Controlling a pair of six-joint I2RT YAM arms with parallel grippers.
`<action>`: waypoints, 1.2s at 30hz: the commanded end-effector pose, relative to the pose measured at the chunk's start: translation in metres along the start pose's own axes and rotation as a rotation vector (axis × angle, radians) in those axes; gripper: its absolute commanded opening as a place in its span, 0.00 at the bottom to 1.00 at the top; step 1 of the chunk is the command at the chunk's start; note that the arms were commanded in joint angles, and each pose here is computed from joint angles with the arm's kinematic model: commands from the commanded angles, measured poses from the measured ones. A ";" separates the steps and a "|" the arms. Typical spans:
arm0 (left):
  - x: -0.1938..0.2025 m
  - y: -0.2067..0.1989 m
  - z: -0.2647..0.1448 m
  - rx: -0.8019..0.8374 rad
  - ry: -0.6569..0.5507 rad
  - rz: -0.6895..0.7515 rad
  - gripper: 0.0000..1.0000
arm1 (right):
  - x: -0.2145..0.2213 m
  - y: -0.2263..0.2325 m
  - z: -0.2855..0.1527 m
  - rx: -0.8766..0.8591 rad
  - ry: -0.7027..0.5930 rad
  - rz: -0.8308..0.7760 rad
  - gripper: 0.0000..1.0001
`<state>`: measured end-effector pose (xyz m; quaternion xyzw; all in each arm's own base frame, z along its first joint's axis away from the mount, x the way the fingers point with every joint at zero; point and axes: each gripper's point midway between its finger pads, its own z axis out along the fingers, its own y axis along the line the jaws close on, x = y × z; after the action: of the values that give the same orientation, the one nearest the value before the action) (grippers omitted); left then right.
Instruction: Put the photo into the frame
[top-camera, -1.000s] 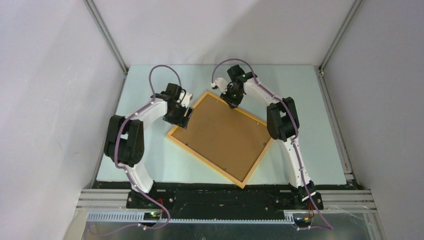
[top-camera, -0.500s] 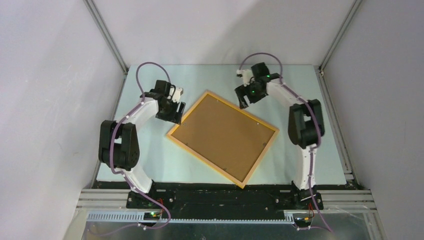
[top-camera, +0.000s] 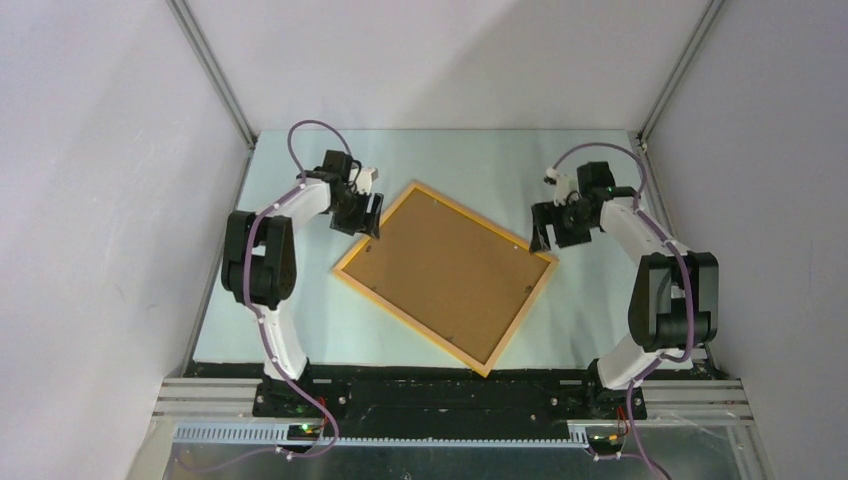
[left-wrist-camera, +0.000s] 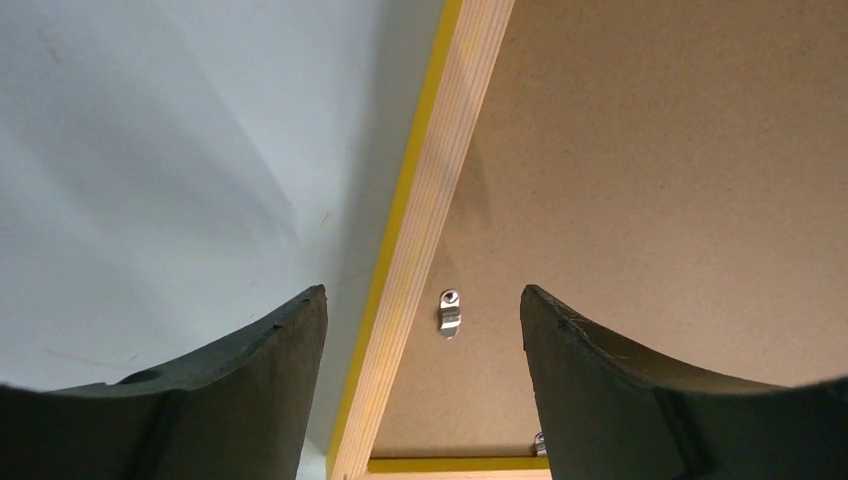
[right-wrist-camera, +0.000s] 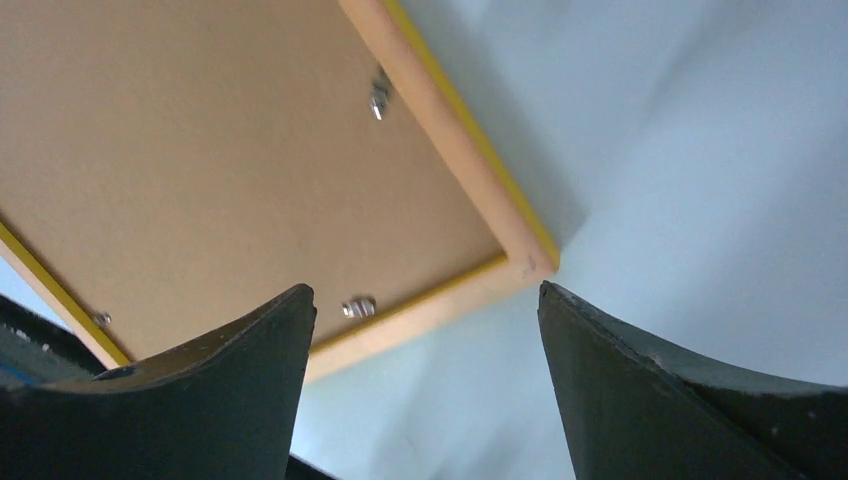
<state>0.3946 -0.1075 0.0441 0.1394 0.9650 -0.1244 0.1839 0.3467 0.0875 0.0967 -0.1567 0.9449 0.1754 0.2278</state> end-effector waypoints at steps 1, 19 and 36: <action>-0.018 -0.015 0.001 0.090 -0.039 -0.032 0.75 | 0.039 0.007 -0.008 -0.050 0.051 0.017 0.84; 0.030 -0.033 0.012 0.209 0.054 -0.023 0.74 | 0.072 -0.011 0.032 -0.079 0.208 0.120 0.82; 0.097 -0.059 -0.009 0.343 0.108 0.091 0.72 | -0.039 -0.032 0.056 -0.112 0.068 0.118 0.81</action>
<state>0.3250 -0.1295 0.0279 0.1936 0.9382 -0.2419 0.1542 0.3733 0.0735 0.0368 -0.1100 0.9632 0.2070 0.1317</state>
